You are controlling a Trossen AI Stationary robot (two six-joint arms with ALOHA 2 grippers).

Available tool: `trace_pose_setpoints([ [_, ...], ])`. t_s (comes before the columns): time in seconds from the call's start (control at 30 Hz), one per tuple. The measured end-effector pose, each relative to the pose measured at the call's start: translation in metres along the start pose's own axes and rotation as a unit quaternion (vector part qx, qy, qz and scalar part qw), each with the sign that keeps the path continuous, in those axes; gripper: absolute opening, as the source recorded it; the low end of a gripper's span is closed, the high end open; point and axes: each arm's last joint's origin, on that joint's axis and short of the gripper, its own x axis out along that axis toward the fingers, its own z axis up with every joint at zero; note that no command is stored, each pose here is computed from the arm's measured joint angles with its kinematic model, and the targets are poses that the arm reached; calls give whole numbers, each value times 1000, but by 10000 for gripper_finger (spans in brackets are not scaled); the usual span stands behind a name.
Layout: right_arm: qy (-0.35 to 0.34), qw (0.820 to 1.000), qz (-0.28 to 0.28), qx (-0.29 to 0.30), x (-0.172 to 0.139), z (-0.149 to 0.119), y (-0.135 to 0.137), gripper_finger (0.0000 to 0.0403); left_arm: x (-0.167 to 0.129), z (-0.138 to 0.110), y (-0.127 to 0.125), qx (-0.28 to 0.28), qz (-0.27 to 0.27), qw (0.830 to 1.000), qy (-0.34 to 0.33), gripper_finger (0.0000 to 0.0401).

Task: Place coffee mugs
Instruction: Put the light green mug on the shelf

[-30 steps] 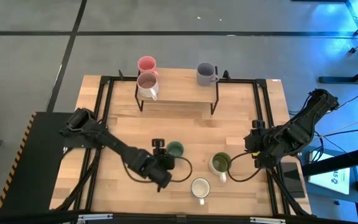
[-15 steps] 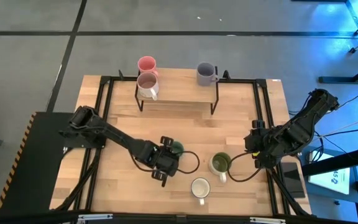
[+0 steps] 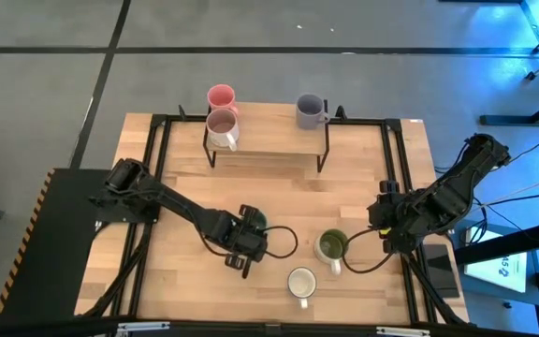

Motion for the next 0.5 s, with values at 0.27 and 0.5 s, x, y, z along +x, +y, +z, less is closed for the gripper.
trace_pose_setpoints([
  [0.27, 0, 1000, 0, 1, 0, 0, 0, 218, 2, 1, 18, -64, -14, 998, 1, 14],
  [0.5, -6, 1000, -8, 1, 0, 0, 0, 218, -11, 14, 24, -103, -12, 994, -26, 14],
])
